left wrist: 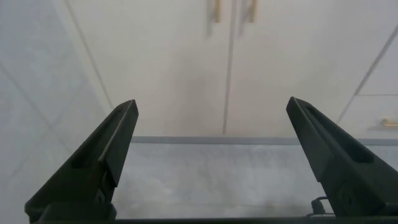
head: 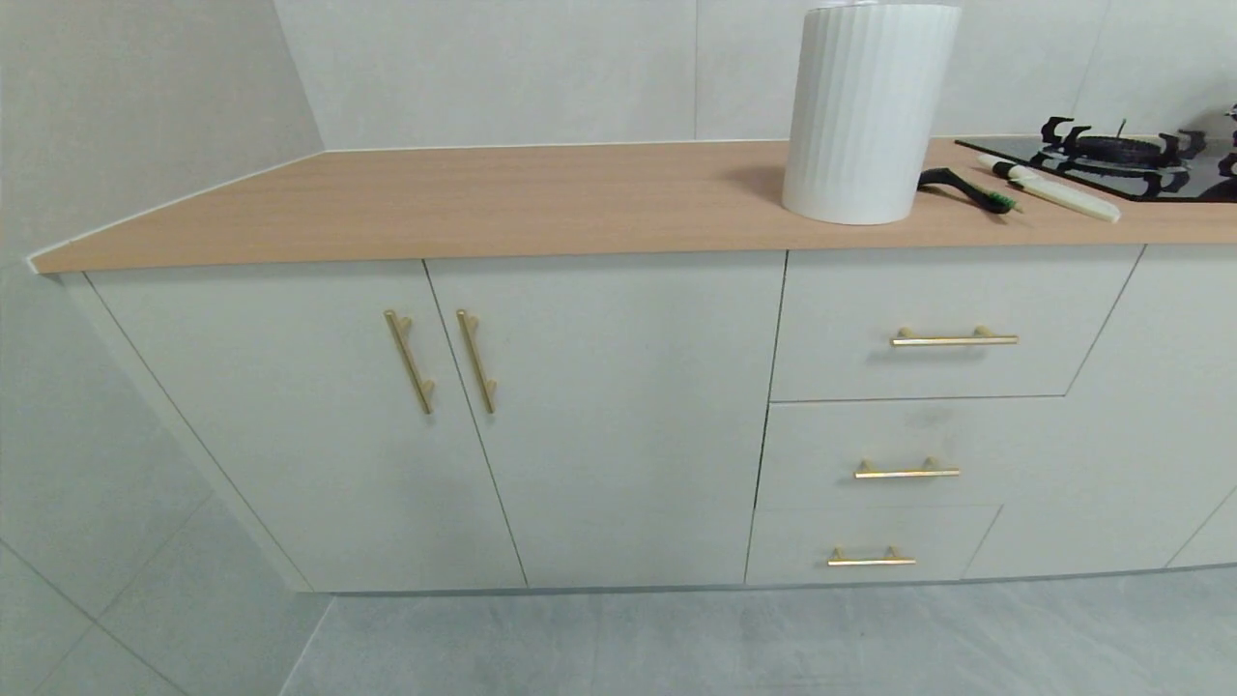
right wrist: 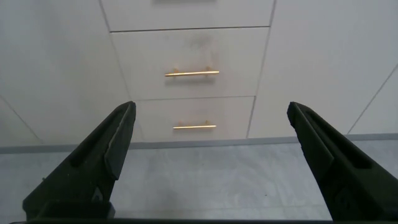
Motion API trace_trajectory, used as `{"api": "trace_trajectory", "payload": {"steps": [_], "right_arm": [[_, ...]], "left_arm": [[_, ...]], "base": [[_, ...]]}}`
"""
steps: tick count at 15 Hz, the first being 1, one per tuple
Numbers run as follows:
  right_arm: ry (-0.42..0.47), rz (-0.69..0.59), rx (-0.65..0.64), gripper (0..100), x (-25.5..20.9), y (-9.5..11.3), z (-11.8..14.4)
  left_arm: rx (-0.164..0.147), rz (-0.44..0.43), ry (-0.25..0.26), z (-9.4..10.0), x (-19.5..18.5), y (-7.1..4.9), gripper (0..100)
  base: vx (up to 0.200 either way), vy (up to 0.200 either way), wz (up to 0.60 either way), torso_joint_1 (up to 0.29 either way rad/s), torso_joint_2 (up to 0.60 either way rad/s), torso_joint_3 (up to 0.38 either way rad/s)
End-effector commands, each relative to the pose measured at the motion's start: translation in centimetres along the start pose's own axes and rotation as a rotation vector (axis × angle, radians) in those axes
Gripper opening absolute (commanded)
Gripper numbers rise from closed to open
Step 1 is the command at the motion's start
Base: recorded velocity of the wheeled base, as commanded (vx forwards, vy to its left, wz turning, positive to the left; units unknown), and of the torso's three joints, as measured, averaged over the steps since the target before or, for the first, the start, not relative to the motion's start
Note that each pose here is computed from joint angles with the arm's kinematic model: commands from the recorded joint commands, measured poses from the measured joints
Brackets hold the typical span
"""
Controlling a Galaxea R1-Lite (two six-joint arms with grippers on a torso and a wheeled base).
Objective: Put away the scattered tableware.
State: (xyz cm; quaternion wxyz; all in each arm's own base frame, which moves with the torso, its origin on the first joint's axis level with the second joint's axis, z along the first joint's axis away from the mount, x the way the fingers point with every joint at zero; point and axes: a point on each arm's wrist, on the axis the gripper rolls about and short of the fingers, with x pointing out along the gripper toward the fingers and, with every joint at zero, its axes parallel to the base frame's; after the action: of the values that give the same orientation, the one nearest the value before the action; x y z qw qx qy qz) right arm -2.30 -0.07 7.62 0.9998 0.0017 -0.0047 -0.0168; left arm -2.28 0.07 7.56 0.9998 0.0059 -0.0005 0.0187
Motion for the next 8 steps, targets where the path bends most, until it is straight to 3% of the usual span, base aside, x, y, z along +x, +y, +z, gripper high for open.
{"api": "trace_trajectory", "payload": {"steps": [1,5,8], "right_arm": [[0.002,0.0,0.001,100,0.01,0.0,0.01],[0.002,0.0,0.001,100,0.01,0.0,0.01],[0.002,0.0,0.001,100,0.01,0.0,0.01]], "left_arm": [[0.0,0.001,0.001,0.01,0.01,0.0,100],[-0.007,0.002,0.0,0.0,0.0,0.0,100],[-0.007,0.002,0.0,0.0,0.0,0.0,100]], "base": [[0.0,-0.2,0.0,0.007,0.0,0.002],[0.0,-0.2,0.0,0.004,0.0,0.0],[0.0,0.0,0.0,0.0,0.0,0.0]]}}
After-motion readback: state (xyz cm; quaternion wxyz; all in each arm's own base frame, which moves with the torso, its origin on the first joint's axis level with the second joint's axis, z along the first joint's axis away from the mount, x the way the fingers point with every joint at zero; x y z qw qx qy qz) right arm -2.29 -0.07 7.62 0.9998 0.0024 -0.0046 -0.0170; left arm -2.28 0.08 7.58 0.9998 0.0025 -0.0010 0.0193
